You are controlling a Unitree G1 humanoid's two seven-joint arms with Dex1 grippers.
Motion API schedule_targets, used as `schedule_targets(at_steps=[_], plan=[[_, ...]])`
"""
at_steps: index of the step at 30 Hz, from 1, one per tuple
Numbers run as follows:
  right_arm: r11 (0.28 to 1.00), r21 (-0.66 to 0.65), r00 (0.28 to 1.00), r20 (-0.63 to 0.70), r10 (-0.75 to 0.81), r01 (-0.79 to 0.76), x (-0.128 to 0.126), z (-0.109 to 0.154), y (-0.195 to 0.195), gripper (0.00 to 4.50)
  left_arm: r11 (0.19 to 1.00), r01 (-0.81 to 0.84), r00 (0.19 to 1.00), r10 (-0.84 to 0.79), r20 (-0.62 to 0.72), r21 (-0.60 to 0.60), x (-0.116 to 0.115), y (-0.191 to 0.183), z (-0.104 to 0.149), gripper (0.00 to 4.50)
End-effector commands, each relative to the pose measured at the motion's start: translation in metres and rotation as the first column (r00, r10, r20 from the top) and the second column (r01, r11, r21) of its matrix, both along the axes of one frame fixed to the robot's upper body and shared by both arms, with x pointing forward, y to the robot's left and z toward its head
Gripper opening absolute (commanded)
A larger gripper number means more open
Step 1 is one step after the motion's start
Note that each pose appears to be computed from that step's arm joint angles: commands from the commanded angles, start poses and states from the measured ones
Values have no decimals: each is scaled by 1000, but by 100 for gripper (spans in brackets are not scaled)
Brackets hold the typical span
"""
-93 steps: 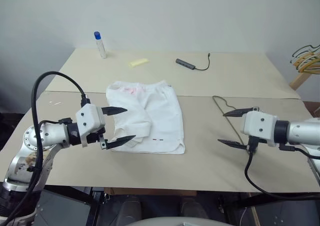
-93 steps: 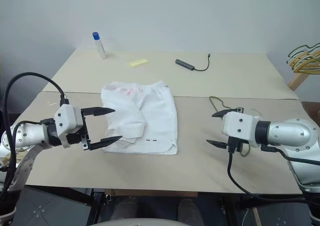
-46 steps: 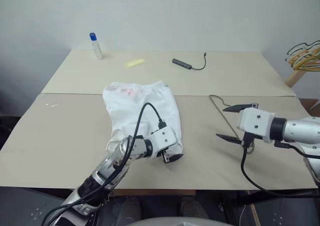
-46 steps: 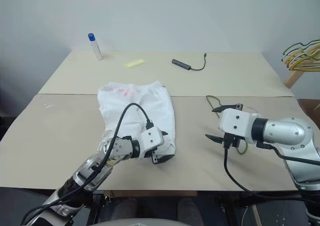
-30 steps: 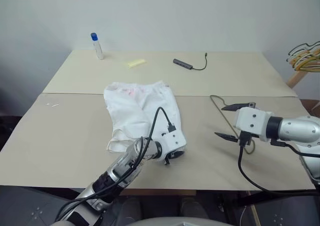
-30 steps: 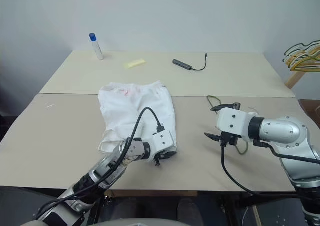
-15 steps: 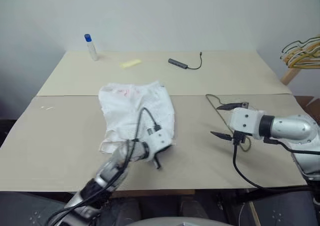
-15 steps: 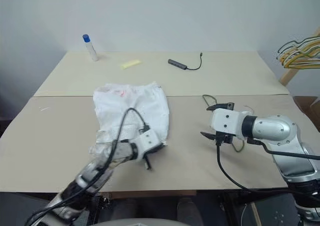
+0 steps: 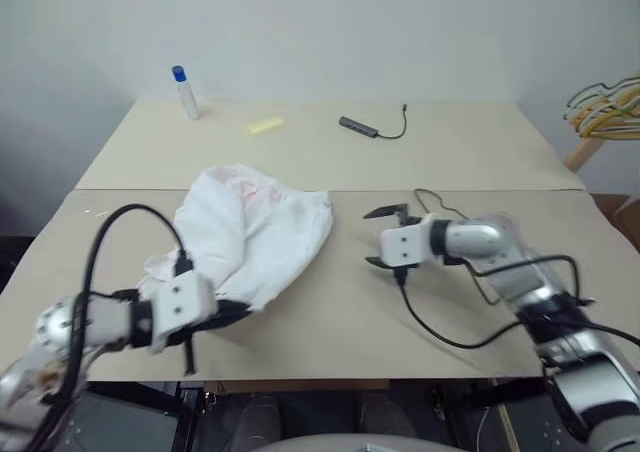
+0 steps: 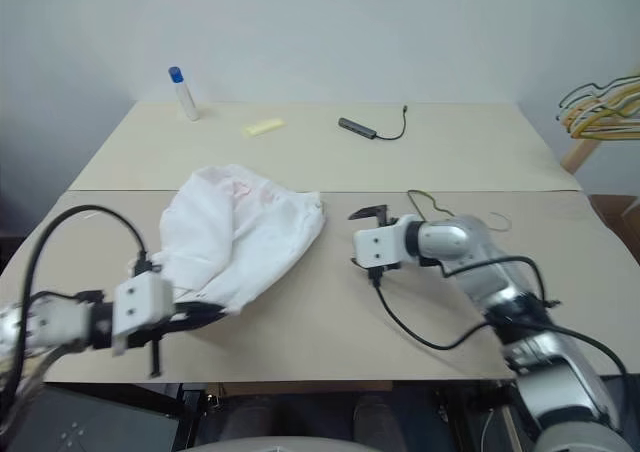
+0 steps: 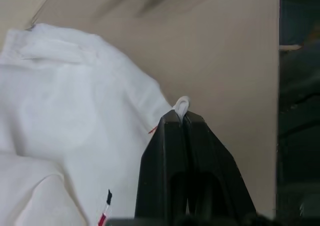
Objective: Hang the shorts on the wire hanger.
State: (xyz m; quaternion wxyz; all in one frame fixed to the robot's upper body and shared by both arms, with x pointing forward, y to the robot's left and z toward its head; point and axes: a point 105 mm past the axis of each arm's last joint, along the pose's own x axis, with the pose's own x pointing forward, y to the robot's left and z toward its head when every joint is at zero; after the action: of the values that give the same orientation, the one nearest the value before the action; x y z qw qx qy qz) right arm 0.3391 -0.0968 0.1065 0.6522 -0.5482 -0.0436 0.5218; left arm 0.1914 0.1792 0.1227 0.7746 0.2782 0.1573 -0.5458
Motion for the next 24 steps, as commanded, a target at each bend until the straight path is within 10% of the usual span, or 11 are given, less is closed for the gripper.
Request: schedule_targets(at_steps=[1,15,24], plan=[[996,-9,993,82,85,-85,12,7,21,450,997,30,998,-33,51,64,-14,15,18,6],[963,-42,958,106,268,-265,16,-16,69,450,981,-92,995,85,51,170,-34,56,29,6],[959,-96,960,64,274,-267,17,-29,64,181,974,-124,992,116,56,188,-34,60,26,0]])
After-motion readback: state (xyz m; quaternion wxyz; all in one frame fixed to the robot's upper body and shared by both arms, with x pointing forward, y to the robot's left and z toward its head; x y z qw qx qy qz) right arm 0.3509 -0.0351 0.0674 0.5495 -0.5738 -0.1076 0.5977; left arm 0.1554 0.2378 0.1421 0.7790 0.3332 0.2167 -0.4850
